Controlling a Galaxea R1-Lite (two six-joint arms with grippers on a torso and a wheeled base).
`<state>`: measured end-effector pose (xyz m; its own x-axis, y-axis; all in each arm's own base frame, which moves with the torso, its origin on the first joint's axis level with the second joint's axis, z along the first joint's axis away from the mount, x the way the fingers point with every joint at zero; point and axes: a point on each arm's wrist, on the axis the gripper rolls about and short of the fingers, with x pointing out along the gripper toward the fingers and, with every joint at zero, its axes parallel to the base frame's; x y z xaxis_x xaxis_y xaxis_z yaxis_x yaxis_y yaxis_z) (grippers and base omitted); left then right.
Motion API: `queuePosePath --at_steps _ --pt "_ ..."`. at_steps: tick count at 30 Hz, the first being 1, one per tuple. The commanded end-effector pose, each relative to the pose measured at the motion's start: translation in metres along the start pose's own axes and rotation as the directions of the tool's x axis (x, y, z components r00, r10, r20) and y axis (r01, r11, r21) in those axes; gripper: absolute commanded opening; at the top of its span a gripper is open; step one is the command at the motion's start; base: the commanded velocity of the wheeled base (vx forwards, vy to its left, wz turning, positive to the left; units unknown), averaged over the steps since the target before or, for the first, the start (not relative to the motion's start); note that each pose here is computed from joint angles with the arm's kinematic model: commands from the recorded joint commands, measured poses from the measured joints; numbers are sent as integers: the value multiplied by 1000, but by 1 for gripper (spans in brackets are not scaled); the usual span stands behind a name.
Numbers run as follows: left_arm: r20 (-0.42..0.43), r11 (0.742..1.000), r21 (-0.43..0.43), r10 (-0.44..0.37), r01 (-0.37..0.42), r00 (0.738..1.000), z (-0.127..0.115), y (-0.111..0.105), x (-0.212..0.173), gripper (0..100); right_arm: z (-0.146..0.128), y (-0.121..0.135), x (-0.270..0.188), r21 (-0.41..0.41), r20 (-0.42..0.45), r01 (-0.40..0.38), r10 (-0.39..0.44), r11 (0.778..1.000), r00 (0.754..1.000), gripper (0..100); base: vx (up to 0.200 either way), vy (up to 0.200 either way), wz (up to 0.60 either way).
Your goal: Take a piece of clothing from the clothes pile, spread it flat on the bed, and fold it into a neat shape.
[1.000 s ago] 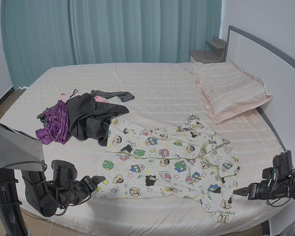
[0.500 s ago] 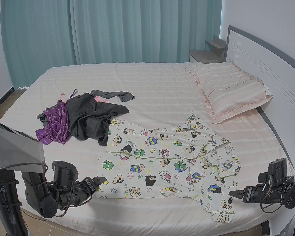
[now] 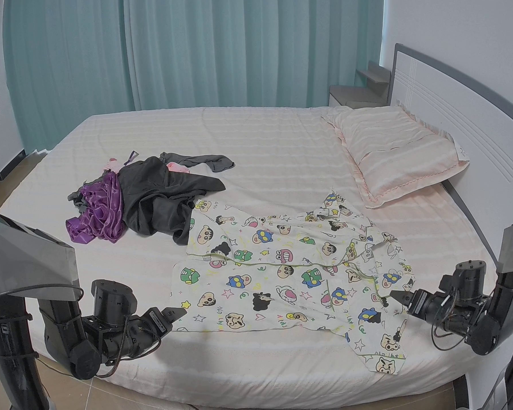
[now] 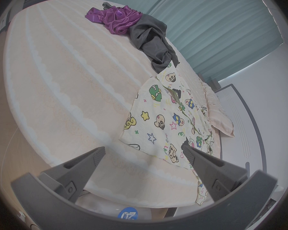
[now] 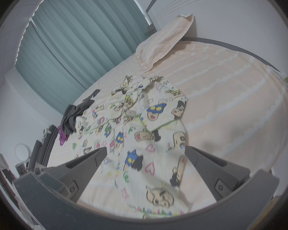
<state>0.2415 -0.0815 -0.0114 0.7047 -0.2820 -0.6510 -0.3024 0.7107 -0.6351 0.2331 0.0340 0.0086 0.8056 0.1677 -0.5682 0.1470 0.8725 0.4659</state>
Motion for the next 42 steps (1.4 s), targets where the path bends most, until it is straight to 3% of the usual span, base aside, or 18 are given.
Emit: queuePosePath --at_steps 1,6,16,24,36,41,42 --pt "21 1000 -20 -22 23 1000 3 -4 -3 100 26 -5 58 34 54 56 -58 998 997 100 0 0 0" --pt "21 999 -38 -23 23 1000 3 -4 -2 100 61 -5 83 52 77 81 -85 995 993 100 120 0 0" --pt "5 999 -42 -17 17 1000 1 -2 3 100 94 -28 118 54 35 105 -107 993 994 100 120 0 0" --pt "23 998 -55 -36 37 999 1 -3 7 100 105 -52 145 20 -19 160 -160 987 987 100 0 0 0" --pt "23 998 -55 -33 35 999 0 -3 8 100 102 -56 156 19 -65 178 -176 984 982 100 0 0 0" --pt "23 998 -55 -33 35 999 0 -3 8 100 99 -55 158 19 -86 151 -149 988 985 100 0 0 0" --pt "23 998 -55 -33 35 999 0 -3 8 100 98 -55 159 19 -93 151 -149 988 985 0 0 0 0"
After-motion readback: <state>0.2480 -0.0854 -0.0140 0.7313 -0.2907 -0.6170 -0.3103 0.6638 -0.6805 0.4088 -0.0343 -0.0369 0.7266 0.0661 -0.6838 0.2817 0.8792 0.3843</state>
